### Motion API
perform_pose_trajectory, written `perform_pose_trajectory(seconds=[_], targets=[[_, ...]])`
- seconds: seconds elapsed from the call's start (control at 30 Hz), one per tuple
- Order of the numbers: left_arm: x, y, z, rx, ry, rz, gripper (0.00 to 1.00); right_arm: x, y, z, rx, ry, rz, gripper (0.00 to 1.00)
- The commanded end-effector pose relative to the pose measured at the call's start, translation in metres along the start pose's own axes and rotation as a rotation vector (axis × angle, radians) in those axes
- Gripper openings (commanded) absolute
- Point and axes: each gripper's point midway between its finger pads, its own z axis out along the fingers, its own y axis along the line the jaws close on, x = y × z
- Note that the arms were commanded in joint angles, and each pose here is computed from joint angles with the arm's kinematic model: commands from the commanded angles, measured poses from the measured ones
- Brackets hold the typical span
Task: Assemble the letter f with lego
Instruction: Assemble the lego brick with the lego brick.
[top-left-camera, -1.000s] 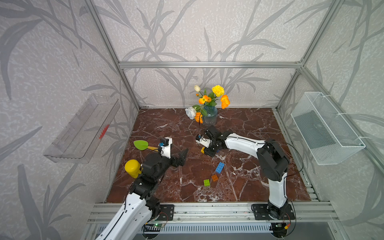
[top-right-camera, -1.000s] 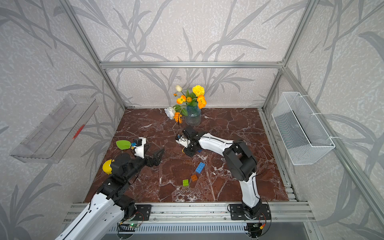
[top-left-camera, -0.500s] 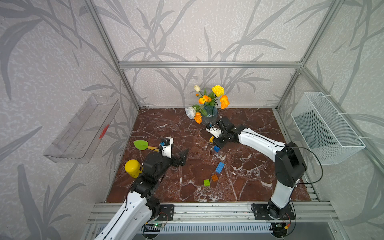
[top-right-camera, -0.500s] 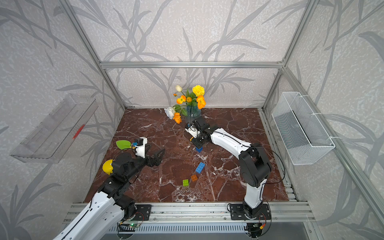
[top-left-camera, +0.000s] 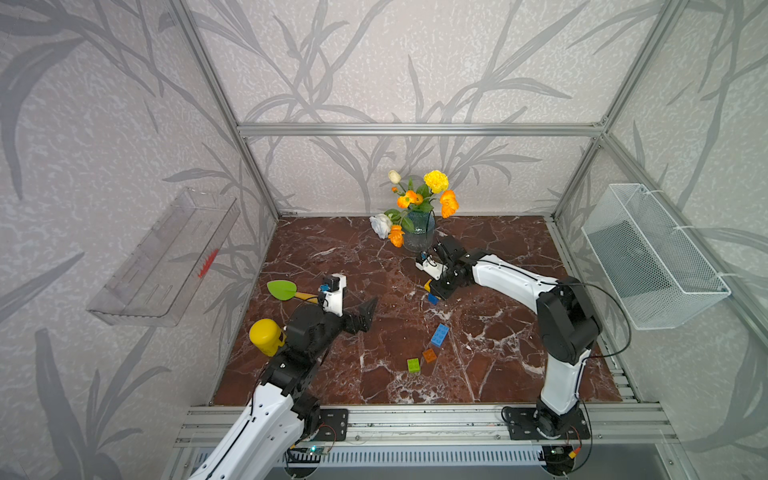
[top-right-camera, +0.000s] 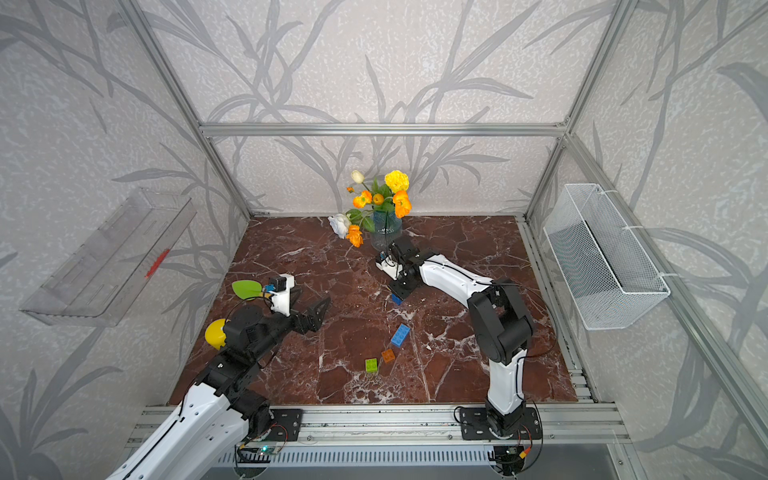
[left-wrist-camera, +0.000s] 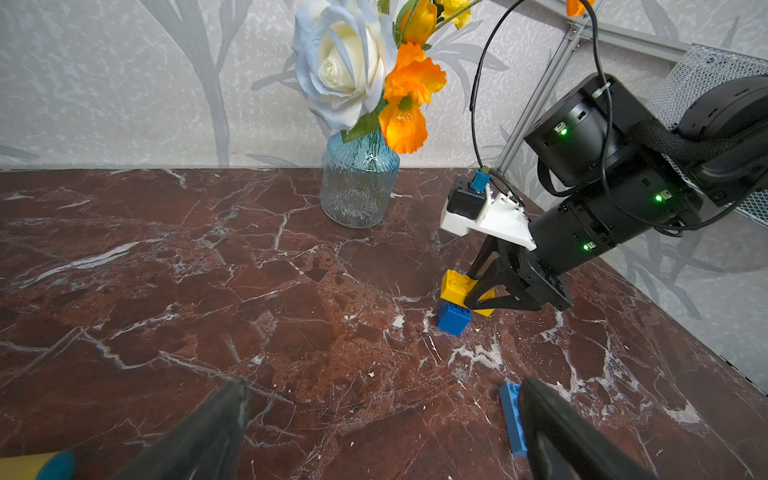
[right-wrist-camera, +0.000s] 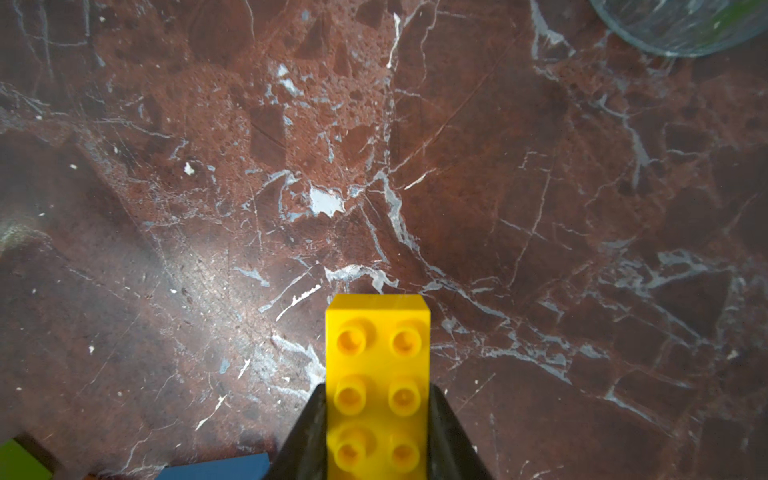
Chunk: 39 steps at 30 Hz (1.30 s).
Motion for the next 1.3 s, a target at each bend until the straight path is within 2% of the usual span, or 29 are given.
perform_pose_trajectory(seconds=[0.0, 0.8, 1.27], targets=[[-0.007, -0.004, -0.001, 0.012, -0.025, 0.007, 0.99, -0.003, 0.002, 0.0, -0.013, 0.005, -0.01, 0.2], [-0.005, -0.002, -0.001, 0.007, -0.022, 0.003, 1.0, 0.0, 0.0, 0.01, -0.015, 0.028, -0.003, 0.19], [-0.004, -0.002, -0.002, 0.004, -0.023, 0.003, 0.99, 0.016, 0.001, 0.018, -0.017, 0.087, 0.021, 0.17]])
